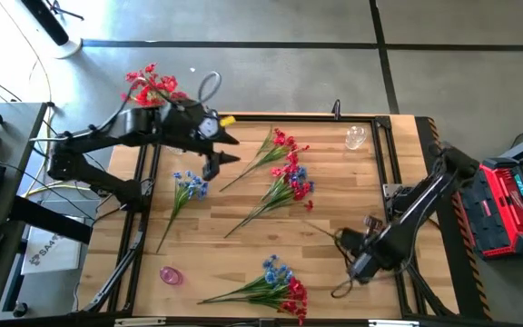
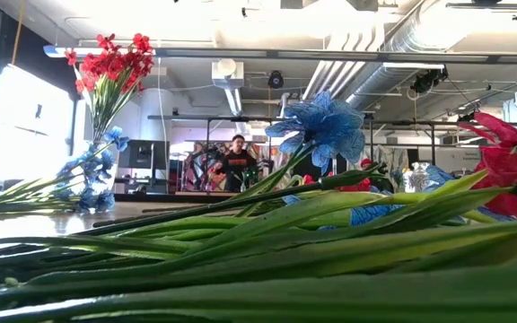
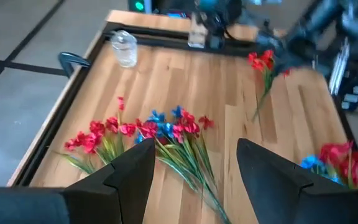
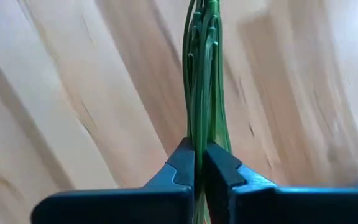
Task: Sort flowers into vase by color
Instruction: Put the bottom right red flower into the left transparent vase
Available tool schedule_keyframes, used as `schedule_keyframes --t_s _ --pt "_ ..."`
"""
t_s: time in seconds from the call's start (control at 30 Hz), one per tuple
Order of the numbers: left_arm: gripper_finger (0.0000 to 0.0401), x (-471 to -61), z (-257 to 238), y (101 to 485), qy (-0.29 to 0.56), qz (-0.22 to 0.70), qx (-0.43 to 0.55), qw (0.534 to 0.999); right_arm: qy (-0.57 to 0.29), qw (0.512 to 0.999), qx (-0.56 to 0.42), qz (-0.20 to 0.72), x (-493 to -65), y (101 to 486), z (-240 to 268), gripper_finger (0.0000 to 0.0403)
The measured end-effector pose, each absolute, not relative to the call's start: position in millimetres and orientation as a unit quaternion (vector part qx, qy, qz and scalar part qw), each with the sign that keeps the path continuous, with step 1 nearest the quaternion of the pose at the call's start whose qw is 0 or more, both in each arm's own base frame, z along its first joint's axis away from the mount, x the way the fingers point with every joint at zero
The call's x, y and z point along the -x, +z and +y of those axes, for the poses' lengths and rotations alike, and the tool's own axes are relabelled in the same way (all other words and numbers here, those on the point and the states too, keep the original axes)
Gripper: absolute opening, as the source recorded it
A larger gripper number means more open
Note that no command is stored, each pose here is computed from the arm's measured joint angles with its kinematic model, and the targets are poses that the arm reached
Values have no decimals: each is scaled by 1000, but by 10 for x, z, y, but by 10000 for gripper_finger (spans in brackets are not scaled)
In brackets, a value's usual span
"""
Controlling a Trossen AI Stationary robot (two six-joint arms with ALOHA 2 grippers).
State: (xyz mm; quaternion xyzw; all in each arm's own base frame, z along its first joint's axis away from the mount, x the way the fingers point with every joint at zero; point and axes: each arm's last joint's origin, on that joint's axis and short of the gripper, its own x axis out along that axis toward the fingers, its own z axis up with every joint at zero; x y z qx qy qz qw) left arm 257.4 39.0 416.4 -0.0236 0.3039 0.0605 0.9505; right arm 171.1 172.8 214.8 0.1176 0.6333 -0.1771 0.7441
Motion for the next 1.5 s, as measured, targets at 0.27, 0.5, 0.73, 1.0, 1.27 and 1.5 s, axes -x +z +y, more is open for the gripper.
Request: schedule_keyframes --t_s 0.27,0.5,0.73,1.0,1.27,1.5 --pt "213 -2821 210 4024 18 321 -45 946 -176 795 -376 442 -1956 2744 1297 1" --pt "213 -2959 -31 4052 -10 278 -165 946 -111 749 -547 358 -2150 3085 939 0" --pt "213 -3149 -222 3949 -34 269 -236 933 -15 729 -601 328 -2476 3164 745 0" --pt "213 -3321 -411 3743 -36 300 -310 901 78 718 -626 294 -2796 3170 705 0" --pt "213 -3335 -498 3742 -10 297 -348 889 98 705 -627 316 -2904 3076 735 0" --pt "213 -3310 -628 3725 -76 287 -358 885 86 710 -634 295 -2930 3097 609 0"
